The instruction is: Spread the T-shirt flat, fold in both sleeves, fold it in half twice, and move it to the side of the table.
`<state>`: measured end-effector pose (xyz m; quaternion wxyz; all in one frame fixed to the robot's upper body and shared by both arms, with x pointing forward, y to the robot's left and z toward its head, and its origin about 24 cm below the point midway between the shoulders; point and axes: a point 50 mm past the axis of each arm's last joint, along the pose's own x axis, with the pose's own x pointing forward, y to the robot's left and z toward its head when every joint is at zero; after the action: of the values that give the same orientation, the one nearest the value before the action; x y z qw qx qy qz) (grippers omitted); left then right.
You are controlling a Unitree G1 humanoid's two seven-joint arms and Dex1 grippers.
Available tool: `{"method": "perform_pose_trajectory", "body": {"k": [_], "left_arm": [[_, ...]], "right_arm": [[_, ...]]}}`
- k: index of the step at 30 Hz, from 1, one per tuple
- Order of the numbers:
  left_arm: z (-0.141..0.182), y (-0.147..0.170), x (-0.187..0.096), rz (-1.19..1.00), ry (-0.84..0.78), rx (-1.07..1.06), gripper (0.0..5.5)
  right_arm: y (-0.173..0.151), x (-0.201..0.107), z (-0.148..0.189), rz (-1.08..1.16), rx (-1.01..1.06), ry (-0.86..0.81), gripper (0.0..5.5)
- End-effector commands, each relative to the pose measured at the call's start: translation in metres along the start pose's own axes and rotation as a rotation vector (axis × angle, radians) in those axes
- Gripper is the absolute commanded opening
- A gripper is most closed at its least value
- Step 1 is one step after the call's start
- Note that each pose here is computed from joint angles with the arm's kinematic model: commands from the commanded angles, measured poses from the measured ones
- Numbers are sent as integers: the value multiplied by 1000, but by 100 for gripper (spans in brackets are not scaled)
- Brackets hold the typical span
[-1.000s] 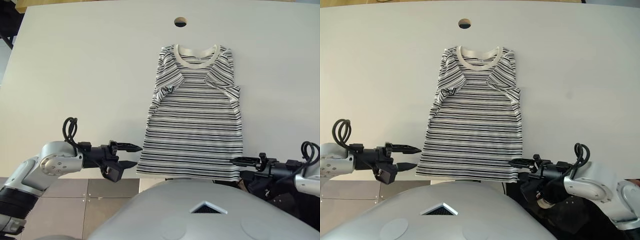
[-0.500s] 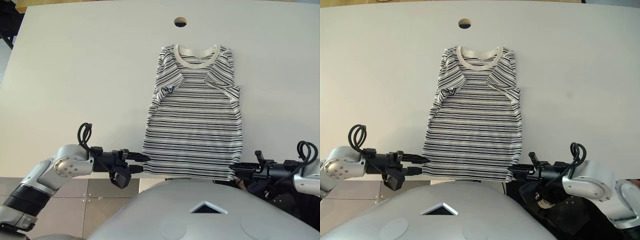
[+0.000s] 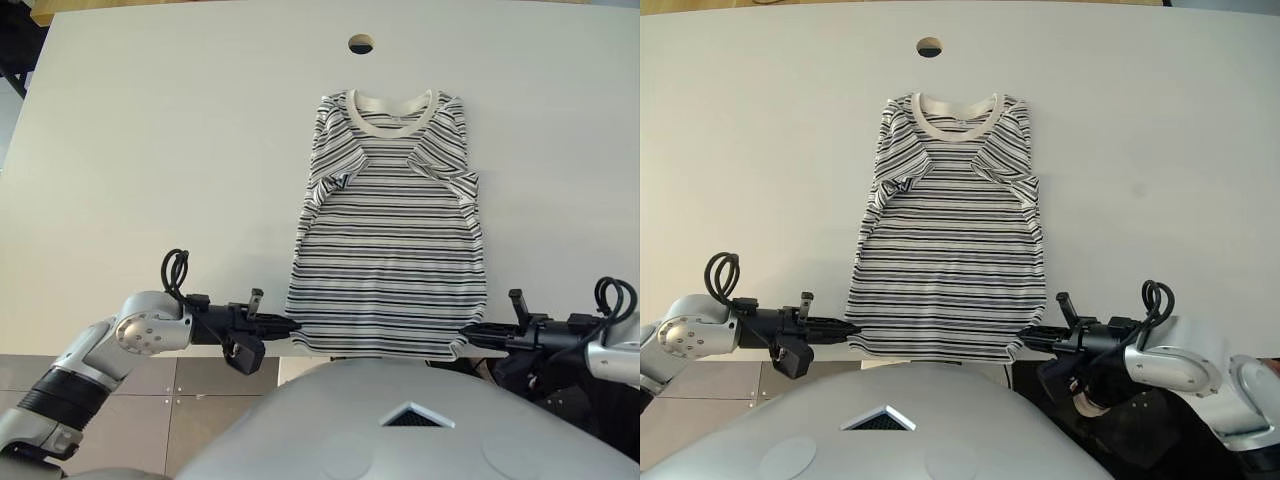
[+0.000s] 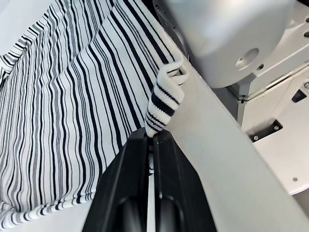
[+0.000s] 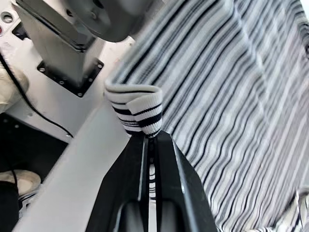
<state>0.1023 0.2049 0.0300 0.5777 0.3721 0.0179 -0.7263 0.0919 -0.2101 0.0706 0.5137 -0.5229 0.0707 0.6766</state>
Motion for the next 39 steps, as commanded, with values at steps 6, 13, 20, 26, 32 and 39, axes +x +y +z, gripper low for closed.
{"method": "perform_pose_trajectory", "body": {"k": [6,13,20,26,32,39], "left_arm": [[11,-13,-6,-28,-22,-71,13],[-20,84,-5,675,53,-75,13],[-60,142,-6,1096,121,-259,13],[-89,166,9,1132,235,-268,13],[-104,176,17,1119,301,-253,13],[-116,184,25,1123,364,-297,70]], "right_arm": [[6,-13,-3,-130,136,27,10],[-52,-21,-43,-732,337,-41,10],[-130,3,-97,-1201,417,28,10],[-158,30,-121,-1268,430,101,10],[-165,50,-134,-1222,426,168,10],[-172,66,-150,-1150,445,254,76]]}}
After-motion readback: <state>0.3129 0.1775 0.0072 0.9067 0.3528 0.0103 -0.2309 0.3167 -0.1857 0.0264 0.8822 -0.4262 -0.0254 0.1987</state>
